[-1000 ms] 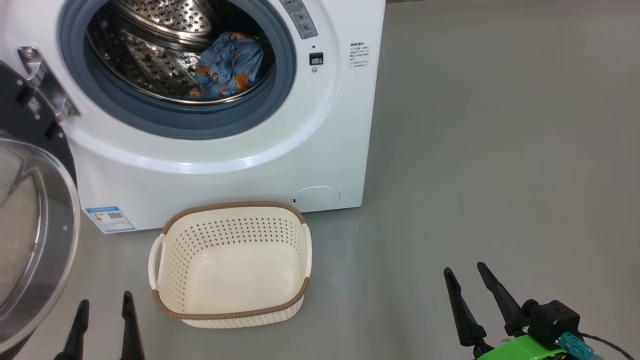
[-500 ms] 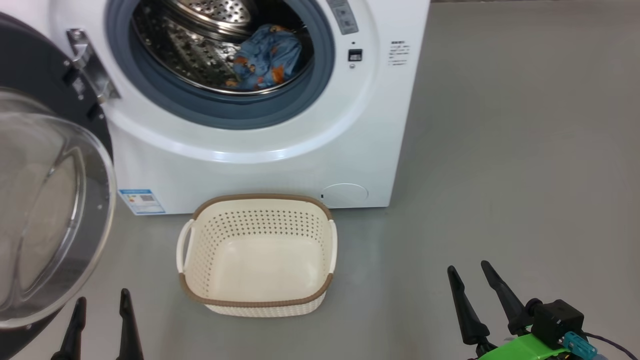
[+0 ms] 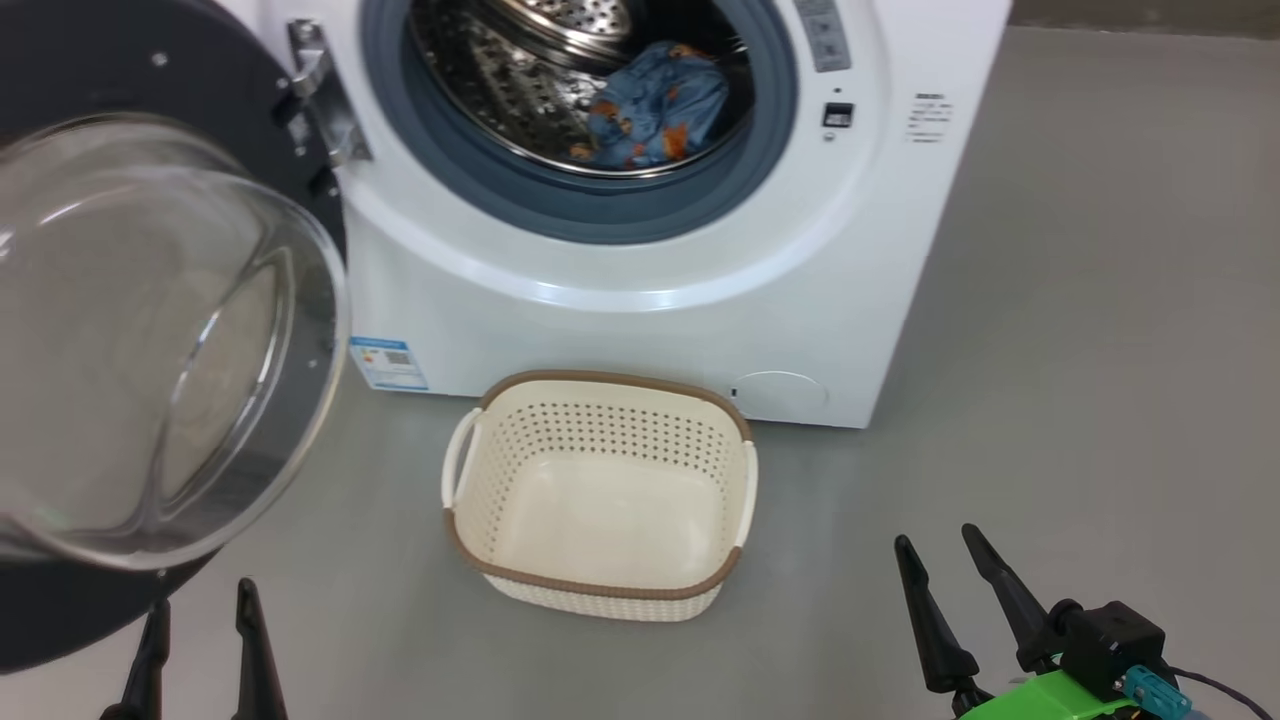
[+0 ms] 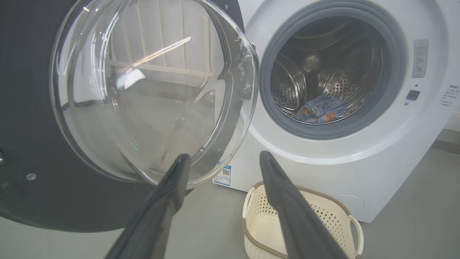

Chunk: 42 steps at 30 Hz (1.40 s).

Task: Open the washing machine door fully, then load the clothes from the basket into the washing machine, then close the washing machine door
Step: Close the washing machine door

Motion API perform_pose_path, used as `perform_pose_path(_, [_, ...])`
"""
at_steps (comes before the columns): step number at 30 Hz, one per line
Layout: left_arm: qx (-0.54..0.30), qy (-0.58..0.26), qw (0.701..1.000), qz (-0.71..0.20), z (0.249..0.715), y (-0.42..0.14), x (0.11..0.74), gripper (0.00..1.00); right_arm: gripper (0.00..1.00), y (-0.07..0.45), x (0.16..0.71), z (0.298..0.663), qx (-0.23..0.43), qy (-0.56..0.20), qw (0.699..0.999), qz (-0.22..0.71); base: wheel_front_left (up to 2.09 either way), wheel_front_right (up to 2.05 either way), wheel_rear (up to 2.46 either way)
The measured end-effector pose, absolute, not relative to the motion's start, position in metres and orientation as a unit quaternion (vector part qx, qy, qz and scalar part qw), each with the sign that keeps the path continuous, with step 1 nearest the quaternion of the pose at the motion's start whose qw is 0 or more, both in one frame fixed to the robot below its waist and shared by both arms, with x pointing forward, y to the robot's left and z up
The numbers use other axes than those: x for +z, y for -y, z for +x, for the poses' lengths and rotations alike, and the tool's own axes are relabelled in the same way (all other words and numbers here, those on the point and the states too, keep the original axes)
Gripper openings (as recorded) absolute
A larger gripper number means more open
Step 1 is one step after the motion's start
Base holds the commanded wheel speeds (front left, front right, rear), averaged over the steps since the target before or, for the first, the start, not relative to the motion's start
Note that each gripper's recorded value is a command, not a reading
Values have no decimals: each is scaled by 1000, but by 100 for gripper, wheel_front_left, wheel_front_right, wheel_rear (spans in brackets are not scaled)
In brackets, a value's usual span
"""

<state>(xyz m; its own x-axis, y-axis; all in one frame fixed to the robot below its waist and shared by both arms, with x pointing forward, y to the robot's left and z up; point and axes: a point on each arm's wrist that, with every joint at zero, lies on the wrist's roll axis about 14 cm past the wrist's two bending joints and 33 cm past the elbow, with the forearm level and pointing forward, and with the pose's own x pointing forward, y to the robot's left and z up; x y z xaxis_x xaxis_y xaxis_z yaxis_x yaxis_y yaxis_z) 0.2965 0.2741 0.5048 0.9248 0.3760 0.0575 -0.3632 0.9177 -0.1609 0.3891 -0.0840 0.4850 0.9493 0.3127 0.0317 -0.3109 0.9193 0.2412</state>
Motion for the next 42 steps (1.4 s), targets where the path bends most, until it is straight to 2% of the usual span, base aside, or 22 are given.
perform_pose_path(31, [346,44,935,-65,206,-335,503,100,100,-8,483,398,287,-20,950,120,0,0,0])
perform_pose_path(42, [353,44,933,-64,204,-337,503,100,100,-11,481,398,293,-23,948,119,0,0,0])
